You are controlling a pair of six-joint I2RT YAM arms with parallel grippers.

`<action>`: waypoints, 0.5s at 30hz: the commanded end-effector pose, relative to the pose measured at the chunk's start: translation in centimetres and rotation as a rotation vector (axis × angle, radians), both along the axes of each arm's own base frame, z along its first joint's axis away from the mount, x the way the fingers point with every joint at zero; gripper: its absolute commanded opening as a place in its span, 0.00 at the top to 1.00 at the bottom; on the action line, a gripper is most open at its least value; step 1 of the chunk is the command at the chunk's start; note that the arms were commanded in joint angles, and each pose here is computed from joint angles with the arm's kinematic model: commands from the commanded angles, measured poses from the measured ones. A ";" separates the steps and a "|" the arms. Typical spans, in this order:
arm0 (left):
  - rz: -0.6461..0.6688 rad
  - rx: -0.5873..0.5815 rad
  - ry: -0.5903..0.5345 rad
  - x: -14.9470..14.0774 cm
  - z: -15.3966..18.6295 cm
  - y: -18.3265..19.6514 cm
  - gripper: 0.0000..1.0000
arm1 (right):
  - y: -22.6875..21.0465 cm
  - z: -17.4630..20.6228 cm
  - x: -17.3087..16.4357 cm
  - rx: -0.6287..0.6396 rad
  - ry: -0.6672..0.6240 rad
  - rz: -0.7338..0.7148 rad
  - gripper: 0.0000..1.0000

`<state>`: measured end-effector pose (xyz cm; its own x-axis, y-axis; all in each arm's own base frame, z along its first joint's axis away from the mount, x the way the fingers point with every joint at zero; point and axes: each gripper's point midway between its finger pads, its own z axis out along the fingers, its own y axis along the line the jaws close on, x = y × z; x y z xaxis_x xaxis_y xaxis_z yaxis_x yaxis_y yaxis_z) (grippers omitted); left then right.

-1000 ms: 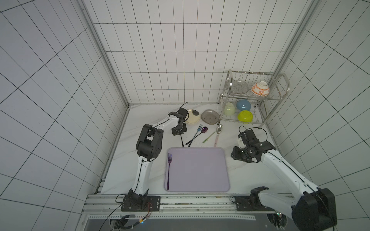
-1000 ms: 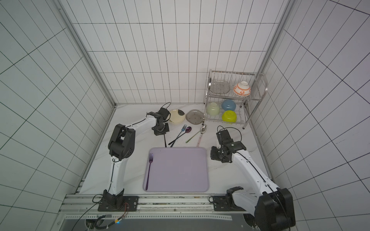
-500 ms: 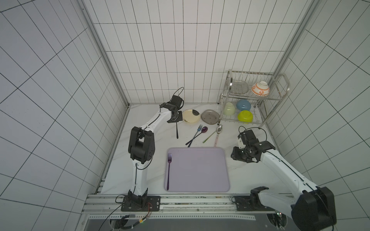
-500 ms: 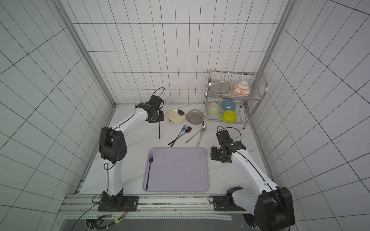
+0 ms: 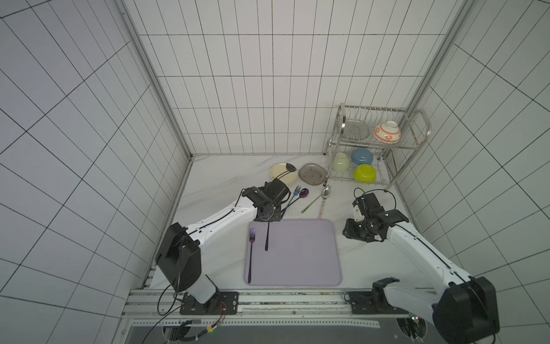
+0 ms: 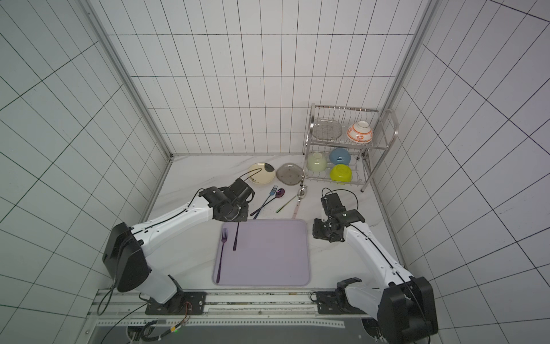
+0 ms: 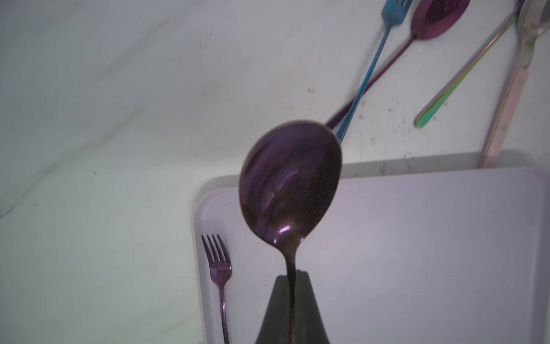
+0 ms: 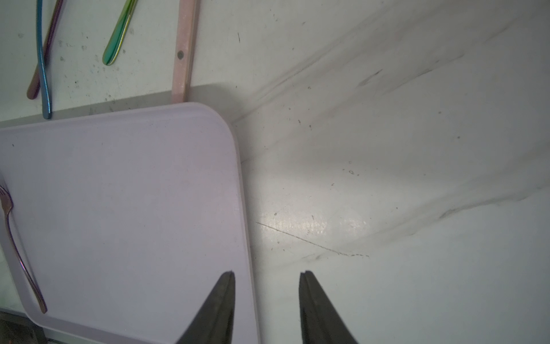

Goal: Set the spoon and fork side by side
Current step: Pick up the spoon from the center of the board, then place the spoon on the tray.

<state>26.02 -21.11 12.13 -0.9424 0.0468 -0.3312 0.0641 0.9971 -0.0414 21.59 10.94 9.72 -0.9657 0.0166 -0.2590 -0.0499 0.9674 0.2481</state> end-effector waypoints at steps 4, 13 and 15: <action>0.098 0.012 0.014 -3.9 -3.4 1.4 1.00 | 0.2 0.0 -0.8 0.021 0.024 0.020 0.61; 0.110 0.055 -0.011 -4.3 -6.1 1.7 1.00 | 0.3 -0.2 -0.9 0.024 0.037 0.026 0.61; 0.106 0.061 -0.012 -4.1 -6.5 1.7 1.00 | 0.3 -0.1 -0.9 0.024 0.034 0.026 0.61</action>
<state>20.78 -18.80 6.00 -0.9562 -0.0139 -0.2923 -0.0250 0.9991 0.0343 21.18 11.50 9.81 -0.9701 0.0079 -0.2425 -0.0620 0.9581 0.2796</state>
